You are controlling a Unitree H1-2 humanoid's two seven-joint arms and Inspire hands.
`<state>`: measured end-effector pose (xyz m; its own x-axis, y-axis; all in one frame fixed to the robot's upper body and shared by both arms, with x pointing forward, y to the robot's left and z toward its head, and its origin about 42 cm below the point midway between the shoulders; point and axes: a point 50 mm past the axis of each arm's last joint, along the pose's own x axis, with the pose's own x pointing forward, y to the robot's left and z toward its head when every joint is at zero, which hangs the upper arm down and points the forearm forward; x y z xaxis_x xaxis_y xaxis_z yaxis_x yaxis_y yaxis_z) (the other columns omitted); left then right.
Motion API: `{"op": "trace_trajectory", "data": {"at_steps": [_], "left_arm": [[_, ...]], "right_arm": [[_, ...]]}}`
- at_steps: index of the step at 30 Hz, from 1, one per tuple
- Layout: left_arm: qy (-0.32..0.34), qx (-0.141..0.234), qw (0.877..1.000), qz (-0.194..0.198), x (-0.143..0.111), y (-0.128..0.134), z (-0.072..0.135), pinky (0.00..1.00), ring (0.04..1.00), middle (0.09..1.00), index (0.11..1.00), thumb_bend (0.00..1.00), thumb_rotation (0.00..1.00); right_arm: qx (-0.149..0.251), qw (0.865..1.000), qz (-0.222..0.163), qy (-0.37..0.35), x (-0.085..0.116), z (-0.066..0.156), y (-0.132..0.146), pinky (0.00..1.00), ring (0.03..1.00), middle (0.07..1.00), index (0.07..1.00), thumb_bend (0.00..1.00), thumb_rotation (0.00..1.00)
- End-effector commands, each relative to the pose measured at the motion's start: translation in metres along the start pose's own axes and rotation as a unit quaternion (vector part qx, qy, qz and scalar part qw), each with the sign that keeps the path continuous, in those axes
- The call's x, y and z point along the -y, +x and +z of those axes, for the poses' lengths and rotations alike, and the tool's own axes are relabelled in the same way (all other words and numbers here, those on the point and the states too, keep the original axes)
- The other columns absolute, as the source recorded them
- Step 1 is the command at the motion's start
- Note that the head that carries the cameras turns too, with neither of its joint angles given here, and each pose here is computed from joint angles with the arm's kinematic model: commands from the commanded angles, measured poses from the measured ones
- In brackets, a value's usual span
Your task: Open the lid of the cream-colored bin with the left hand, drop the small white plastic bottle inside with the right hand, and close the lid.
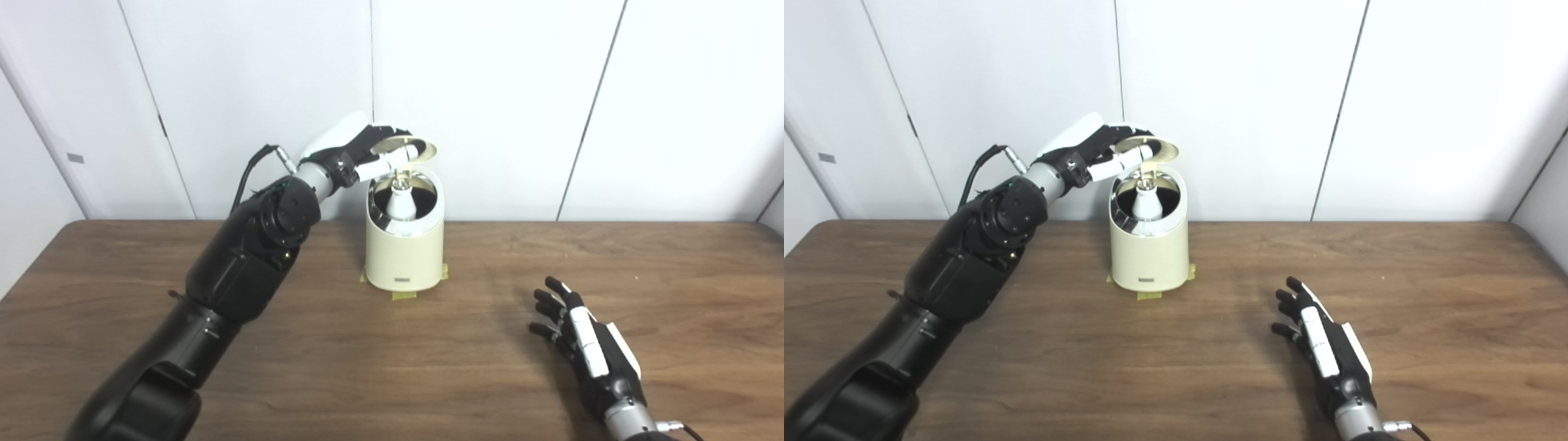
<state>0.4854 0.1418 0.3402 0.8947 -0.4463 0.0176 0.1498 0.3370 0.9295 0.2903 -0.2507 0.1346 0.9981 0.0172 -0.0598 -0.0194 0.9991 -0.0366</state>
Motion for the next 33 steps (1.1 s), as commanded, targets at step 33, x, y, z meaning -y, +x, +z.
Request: {"op": "trace_trajectory", "data": {"at_steps": [33], "left_arm": [[0.296,0.014,0.955,-0.003,-0.007,-0.013,0.019,0.87,0.811,0.79,0.764,0.59,0.98]], "right_arm": [[0.009,1.0,0.001,-0.003,0.005,0.011,0.001,0.8,0.844,0.81,0.869,0.57,0.87]]}}
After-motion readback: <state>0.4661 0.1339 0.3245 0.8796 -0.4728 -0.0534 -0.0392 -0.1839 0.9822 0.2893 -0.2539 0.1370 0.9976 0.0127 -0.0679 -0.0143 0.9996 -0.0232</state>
